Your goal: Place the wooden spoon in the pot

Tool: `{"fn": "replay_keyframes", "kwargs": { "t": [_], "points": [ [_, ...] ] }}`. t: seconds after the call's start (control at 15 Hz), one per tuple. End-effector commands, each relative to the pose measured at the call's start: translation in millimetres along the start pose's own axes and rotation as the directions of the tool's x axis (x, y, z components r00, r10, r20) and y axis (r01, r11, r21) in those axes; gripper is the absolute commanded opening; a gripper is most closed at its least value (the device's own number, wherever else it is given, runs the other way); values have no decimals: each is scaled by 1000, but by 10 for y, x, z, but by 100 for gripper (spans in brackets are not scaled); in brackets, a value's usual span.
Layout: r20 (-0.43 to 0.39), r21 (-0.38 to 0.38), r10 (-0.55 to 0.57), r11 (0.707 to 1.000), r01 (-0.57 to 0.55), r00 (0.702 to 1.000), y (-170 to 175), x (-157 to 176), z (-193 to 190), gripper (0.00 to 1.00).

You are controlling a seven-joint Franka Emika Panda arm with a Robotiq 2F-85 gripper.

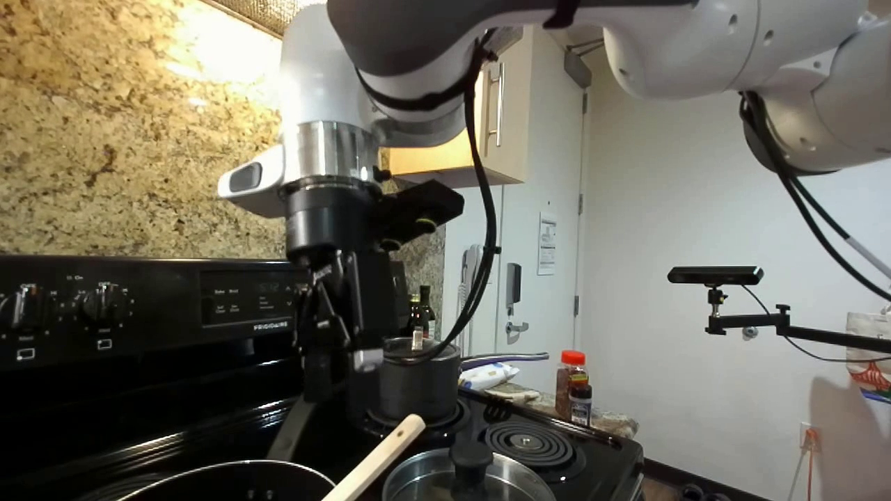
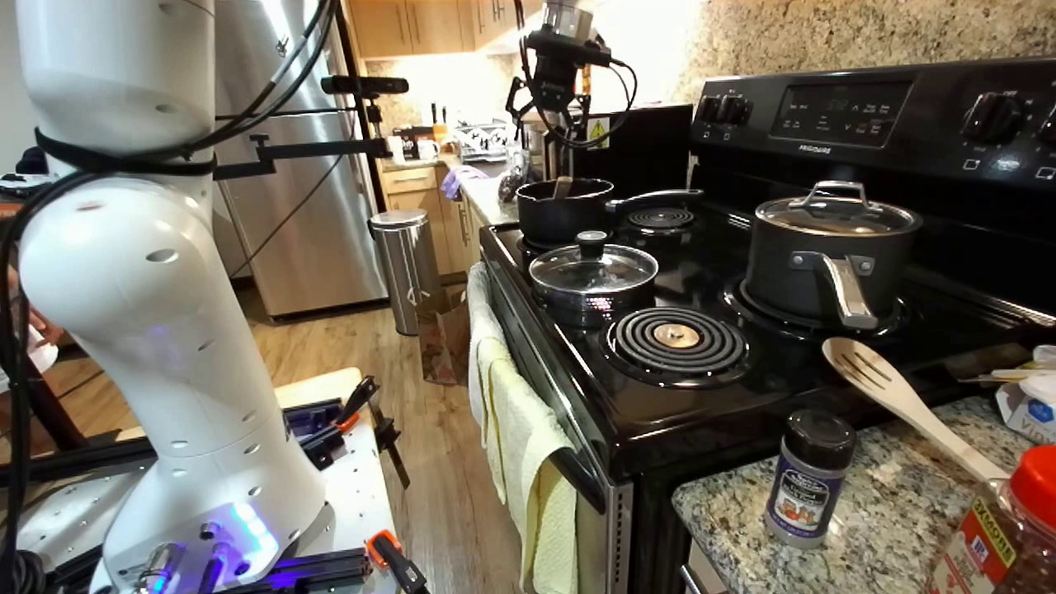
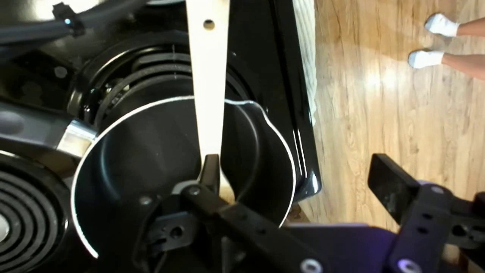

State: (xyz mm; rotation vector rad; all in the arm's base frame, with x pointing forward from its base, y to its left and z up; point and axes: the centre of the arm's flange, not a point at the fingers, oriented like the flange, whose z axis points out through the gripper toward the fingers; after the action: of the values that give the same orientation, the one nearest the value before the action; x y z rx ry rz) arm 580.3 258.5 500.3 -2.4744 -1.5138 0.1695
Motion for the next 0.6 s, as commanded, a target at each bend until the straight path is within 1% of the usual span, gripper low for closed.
{"fn": "replay_keyframes", "kwargs": {
  "t": [0.0, 0.13, 0.2, 0.27, 0.33, 0.4, 0.47, 0.53],
  "points": [
    [-149, -103, 69, 991, -85, 986, 1, -197, -375, 100],
    [-215, -159, 133, 973, -169, 968, 35, -315, -586, 100],
    [-235, -182, 177, 958, -223, 956, 48, -387, -675, 100],
    [-252, -179, 230, 943, -279, 940, 60, -454, -740, 100],
    [-221, -19, 141, 989, -149, 965, 56, -476, -774, 100],
    [-224, -122, 165, 973, -196, 961, 127, -323, -752, 100],
    [-223, -75, 159, 981, -180, 962, 91, -366, -766, 100],
    [-223, -55, 154, 984, -170, 963, 78, -392, -776, 100]
  ]
}}
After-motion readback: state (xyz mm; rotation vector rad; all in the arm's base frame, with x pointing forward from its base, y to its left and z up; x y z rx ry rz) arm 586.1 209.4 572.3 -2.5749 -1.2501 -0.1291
